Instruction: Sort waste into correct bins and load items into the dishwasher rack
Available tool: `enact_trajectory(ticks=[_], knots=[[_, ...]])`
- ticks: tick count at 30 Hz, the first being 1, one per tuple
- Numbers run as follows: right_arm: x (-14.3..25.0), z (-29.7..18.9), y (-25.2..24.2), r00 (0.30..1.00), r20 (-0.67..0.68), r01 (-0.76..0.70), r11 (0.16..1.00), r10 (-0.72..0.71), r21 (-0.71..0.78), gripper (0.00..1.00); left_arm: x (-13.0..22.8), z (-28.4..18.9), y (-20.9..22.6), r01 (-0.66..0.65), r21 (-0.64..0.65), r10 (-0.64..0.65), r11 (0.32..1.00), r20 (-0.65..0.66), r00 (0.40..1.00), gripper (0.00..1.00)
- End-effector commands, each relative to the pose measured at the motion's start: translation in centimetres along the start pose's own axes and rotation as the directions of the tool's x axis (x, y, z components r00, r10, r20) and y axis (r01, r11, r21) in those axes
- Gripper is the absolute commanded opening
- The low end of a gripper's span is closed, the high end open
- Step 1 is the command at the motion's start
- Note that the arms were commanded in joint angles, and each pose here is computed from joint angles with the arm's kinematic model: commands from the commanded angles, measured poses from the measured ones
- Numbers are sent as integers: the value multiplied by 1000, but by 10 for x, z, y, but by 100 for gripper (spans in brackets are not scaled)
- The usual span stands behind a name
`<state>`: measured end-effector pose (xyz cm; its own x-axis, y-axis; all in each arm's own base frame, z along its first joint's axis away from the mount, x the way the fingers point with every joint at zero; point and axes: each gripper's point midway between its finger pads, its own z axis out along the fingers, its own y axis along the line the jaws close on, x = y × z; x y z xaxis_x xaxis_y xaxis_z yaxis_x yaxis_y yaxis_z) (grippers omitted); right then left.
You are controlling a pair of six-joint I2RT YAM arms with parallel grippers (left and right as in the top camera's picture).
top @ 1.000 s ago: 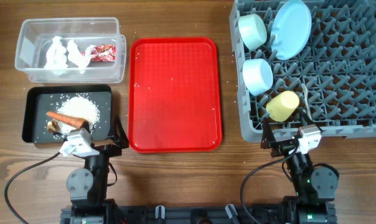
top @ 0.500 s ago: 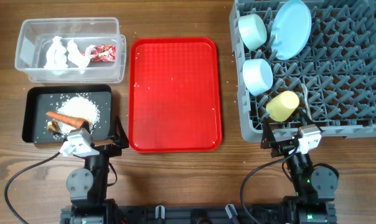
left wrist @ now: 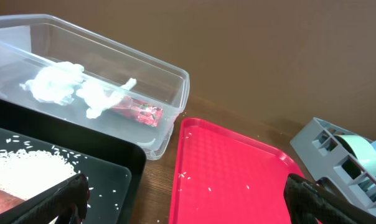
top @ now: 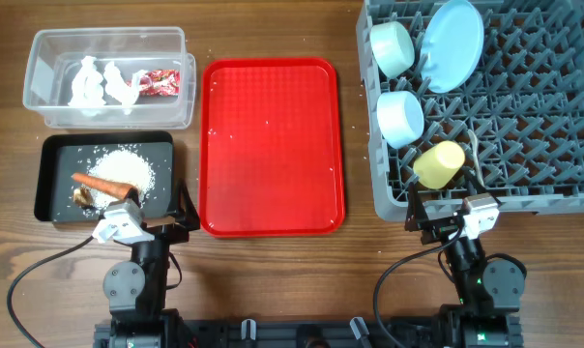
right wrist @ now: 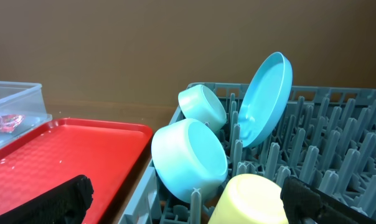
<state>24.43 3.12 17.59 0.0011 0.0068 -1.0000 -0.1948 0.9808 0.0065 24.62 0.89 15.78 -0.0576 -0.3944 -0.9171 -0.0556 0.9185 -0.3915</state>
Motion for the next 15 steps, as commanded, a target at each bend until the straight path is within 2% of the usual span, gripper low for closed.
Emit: enact_trajectory(ticks=[1, 15], knots=[[-3, 0, 0, 1000, 12, 2, 1000, -2, 4, 99, 1, 0, 1, -12, -1, 12, 1000, 2, 1000, 100], [-3, 0, 0, 1000, 12, 3, 1000, -3, 4, 100, 1, 0, 1, -12, -1, 12, 1000, 2, 1000, 100]])
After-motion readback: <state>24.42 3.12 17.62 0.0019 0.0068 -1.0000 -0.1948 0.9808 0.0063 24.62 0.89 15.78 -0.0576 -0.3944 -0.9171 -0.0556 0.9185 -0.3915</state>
